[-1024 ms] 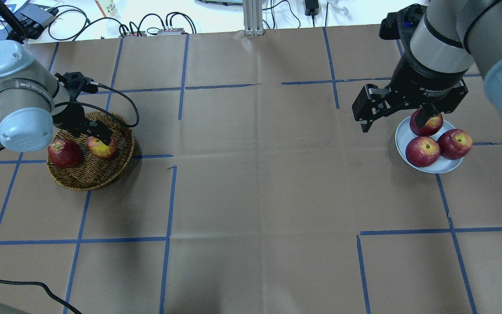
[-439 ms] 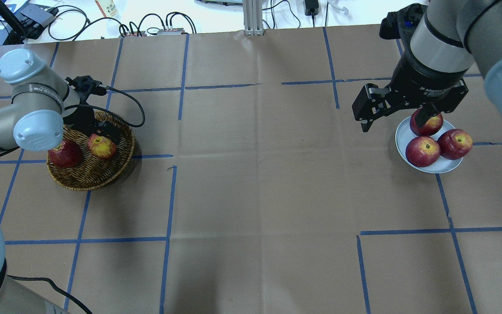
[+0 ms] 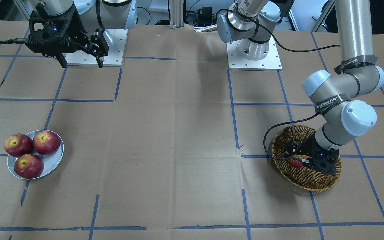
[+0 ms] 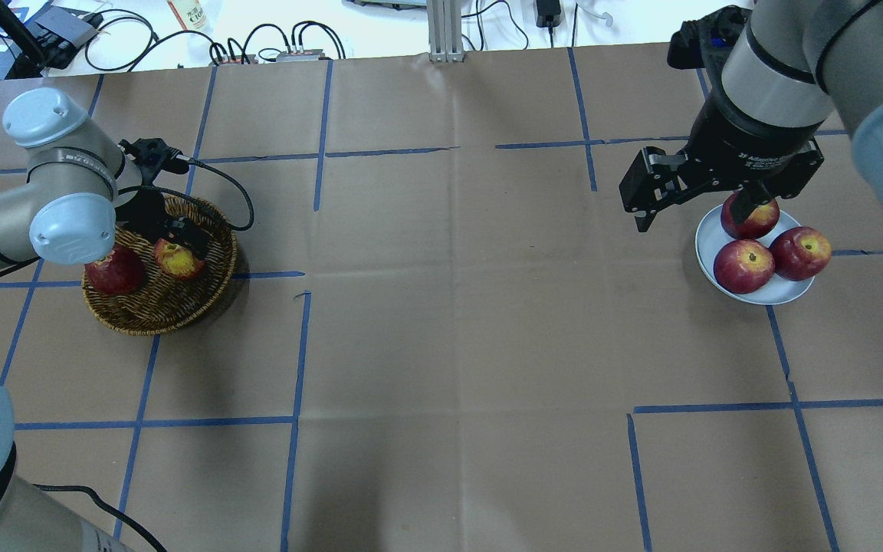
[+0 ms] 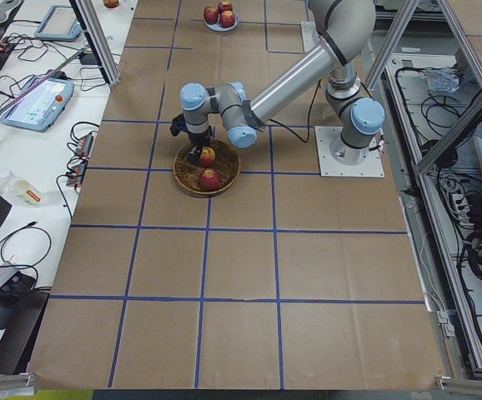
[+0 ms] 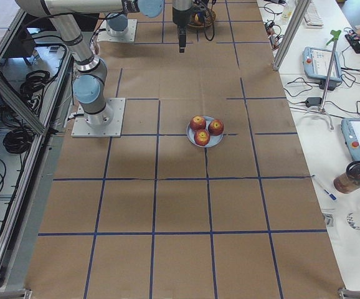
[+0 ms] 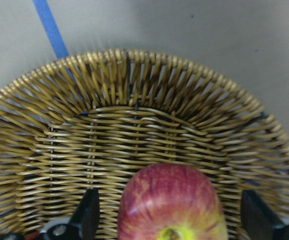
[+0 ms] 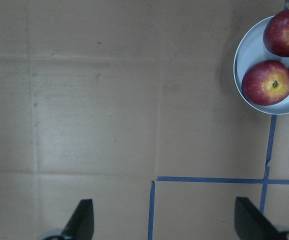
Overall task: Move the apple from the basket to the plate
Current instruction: 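Close the left gripper on the yellow-red apple and lift it, then carry the apple with the left gripper to the table center and lower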
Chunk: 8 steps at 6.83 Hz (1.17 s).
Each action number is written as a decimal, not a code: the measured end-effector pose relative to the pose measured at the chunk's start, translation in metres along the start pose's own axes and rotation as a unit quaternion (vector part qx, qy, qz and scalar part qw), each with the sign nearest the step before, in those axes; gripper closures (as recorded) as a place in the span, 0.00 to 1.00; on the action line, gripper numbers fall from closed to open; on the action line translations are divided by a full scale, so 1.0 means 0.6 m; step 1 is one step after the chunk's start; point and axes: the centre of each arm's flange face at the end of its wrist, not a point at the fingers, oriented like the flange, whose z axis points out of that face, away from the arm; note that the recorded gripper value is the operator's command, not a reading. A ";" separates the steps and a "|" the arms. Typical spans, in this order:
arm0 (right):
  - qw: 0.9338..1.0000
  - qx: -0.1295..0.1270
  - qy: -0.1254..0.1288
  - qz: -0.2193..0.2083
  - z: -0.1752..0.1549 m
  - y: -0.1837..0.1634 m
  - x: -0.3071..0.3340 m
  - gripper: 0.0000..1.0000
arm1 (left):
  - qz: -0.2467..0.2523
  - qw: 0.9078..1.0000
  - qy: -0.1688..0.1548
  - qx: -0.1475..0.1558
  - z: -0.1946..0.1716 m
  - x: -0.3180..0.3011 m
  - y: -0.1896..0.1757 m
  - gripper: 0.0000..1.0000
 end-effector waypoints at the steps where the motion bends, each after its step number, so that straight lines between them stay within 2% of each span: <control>1: 1.000 0.000 0.000 0.000 0.000 0.000 0.000 0.00 | 0.000 1.000 0.002 -0.004 0.005 0.003 0.002 0.14; 2: 1.000 0.000 0.000 0.000 0.000 0.000 0.000 0.00 | 0.000 1.000 0.003 -0.008 0.010 0.004 0.004 0.38; 3: 1.000 0.000 0.000 0.000 0.000 0.000 0.000 0.00 | 0.000 1.000 0.001 -0.011 0.010 0.003 0.005 0.68; 6: 1.000 -0.001 0.000 0.000 0.001 -0.001 0.000 0.00 | -0.006 1.000 -0.002 -0.007 0.000 0.006 -0.004 0.71; 8: 1.000 0.000 0.000 0.000 0.000 -0.001 0.000 0.00 | -0.031 0.999 -0.009 0.010 -0.063 0.078 -0.035 0.71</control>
